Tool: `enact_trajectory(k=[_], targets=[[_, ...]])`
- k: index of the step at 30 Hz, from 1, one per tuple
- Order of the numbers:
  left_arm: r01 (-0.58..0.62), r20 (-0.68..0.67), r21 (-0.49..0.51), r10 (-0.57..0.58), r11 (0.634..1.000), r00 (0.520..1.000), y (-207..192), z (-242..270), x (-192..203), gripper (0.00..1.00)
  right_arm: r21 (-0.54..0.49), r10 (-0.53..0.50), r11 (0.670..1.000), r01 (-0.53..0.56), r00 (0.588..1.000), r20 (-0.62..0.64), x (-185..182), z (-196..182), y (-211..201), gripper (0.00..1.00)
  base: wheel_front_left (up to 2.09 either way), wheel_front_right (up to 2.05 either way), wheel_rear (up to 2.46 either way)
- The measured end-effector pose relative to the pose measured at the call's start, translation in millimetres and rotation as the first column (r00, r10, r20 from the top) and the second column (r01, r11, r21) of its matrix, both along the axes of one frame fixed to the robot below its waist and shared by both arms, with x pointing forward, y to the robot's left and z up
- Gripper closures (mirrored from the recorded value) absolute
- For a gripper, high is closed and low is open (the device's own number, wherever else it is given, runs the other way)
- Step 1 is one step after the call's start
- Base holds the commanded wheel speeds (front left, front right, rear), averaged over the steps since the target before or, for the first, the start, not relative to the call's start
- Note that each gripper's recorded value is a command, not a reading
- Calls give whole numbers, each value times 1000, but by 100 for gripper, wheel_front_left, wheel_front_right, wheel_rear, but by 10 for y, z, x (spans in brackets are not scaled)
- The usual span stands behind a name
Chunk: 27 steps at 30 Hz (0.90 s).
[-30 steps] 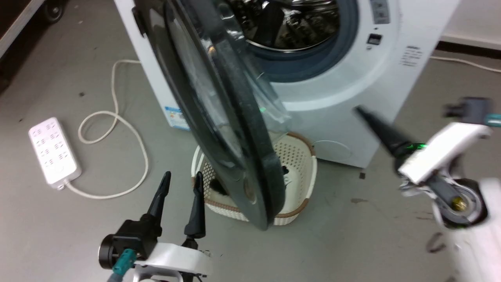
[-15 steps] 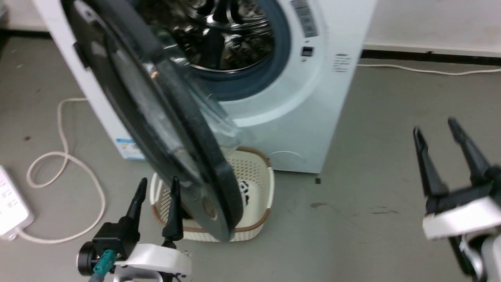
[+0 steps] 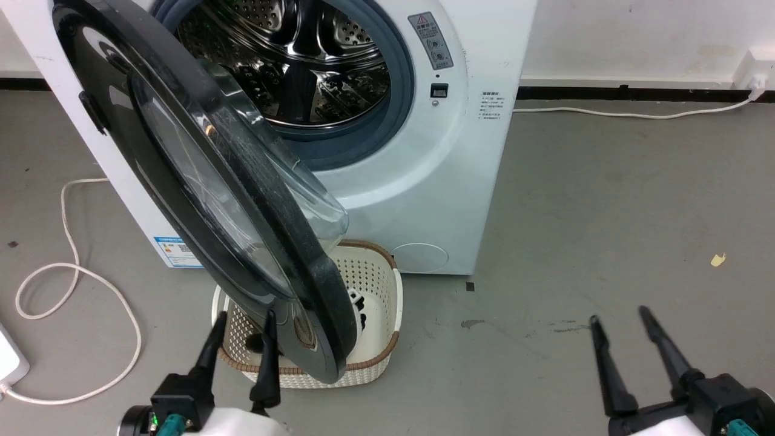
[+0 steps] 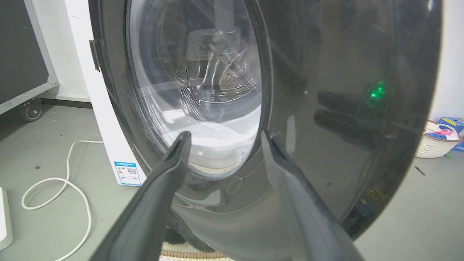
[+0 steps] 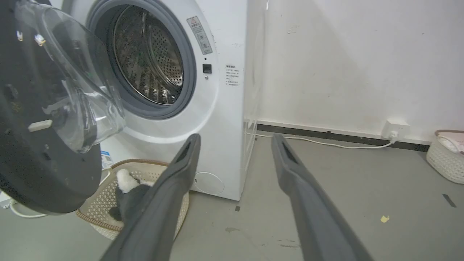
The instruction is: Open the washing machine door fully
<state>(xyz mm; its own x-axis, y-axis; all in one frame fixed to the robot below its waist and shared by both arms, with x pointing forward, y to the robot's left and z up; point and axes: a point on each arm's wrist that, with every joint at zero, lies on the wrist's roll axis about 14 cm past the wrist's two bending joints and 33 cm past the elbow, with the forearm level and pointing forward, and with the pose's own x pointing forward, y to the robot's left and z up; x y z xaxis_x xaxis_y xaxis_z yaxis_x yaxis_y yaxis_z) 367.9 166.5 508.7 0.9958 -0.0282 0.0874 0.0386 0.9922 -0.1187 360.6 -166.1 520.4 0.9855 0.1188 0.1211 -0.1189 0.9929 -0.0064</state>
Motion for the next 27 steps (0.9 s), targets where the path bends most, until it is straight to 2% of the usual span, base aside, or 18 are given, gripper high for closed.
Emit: enact_trajectory(k=[6, 7, 8, 10, 15, 21, 22, 24, 27], targets=[[4, -3, 14, -4, 1000, 1000, -11, -12, -27, 0, 2, -6, 1000, 6, 1000, -2, 17, -7, -14, 0, 0, 0, 0], [8, -2, 16, -8, 1000, 1000, -25, -7, -28, 19, 5, -5, 1000, 5, 1000, -1, 19, -3, -12, 0, 0, 0, 0], [12, 1, 20, -12, 1000, 1000, -38, 2, -28, 100, 25, -7, 1000, 7, 1000, -1, 21, 1, -16, 0, 0, 0, 0], [17, 5, 22, -17, 1000, 1000, -52, 15, -26, 100, 58, -11, 998, 11, 1000, -4, 19, -5, -26, 0, 0, 0, 0], [-9, 49, 2, 9, 1000, 999, 27, 158, -15, 100, 66, -10, 998, 11, 1000, -5, 10, -7, -24, 0, 0, 0, 0], [-80, 184, -143, 105, 987, 977, 271, 623, -17, 100, 76, -15, 997, 13, 1000, 21, 2, 69, -37, 0, 0, 0, 0], [-88, 210, -181, 126, 979, 970, 321, 721, -14, 100, 79, -16, 997, 14, 1000, 26, 7, 88, -40, 0, 0, 0, 0], [-92, 287, -192, 145, 977, 947, 383, 984, 7, 100, 82, -16, 997, 13, 999, 34, 9, 113, -39, 0, 0, 0, 0], [-95, 438, -211, 181, 973, 881, 464, 1530, 0, 100, 82, -15, 997, 12, 999, 40, -1, 134, -37, 0, 0, 0, 0]])
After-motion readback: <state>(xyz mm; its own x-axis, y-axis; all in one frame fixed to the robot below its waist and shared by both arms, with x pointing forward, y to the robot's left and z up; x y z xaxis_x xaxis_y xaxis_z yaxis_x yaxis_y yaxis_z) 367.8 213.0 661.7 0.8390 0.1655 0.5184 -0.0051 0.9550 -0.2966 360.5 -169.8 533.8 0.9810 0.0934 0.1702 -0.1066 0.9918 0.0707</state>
